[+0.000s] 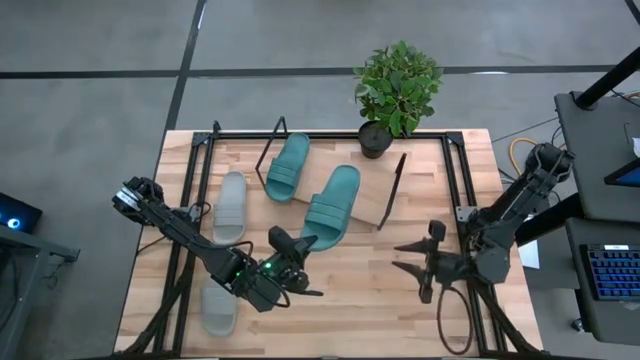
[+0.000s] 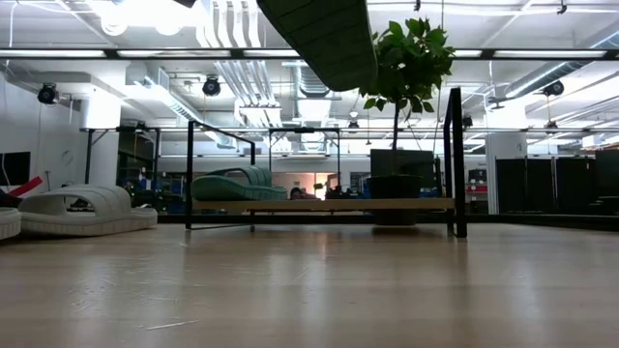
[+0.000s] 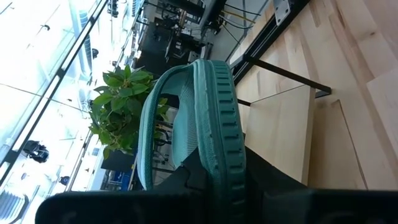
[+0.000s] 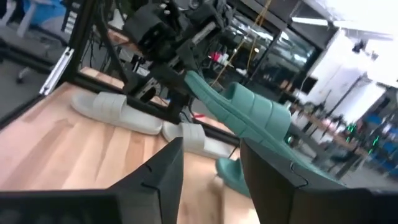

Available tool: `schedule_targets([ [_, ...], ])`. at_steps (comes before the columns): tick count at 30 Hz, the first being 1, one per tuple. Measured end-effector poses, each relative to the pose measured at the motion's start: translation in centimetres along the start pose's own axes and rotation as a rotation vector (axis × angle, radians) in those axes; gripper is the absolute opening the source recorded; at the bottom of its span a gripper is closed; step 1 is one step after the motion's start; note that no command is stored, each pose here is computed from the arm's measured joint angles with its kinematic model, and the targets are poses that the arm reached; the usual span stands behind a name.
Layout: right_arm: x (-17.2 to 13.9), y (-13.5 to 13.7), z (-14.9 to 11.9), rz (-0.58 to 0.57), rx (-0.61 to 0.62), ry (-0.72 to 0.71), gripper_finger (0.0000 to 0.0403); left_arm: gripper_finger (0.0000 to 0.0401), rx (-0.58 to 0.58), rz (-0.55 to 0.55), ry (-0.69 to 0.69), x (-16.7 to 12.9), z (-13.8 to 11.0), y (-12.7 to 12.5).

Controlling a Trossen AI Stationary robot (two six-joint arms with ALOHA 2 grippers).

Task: Pick and place slides into the shelf
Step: Put the green slipper on the shelf

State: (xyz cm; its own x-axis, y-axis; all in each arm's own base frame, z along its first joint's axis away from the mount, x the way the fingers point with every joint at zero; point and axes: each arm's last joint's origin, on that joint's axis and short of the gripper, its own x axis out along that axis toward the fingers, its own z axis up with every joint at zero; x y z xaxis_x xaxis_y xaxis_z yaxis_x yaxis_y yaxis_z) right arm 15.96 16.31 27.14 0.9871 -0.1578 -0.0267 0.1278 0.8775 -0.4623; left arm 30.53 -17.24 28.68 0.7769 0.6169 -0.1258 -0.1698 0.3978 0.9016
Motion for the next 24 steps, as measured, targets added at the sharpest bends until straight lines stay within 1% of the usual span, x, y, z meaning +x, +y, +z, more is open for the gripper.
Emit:
schedule_targets([
  [6, -0.1, 0.4, -1.0, 0.033, -0.039, 0.006, 0.0136, 0.0021, -0.001, 0.002, 0.003, 0.0, 0.0, 0.0],
  [15, -0.1, 0.2, -0.9, 0.028, -0.032, -0.001, 0.0130, 0.0021, 0.006, 0.003, 0.007, 0.1, -0.1, -0.2],
  [20, -0.1, 0.2, -0.9, 0.028, -0.031, -0.001, 0.0132, 0.0021, 0.026, -0.001, 0.018, 0.4, -0.6, -0.7],
  [24, -0.1, 0.2, -0.9, 0.028, -0.032, -0.001, 0.0132, 0.0021, 0.051, 0.000, 0.046, 1.1, -1.6, -1.4],
])
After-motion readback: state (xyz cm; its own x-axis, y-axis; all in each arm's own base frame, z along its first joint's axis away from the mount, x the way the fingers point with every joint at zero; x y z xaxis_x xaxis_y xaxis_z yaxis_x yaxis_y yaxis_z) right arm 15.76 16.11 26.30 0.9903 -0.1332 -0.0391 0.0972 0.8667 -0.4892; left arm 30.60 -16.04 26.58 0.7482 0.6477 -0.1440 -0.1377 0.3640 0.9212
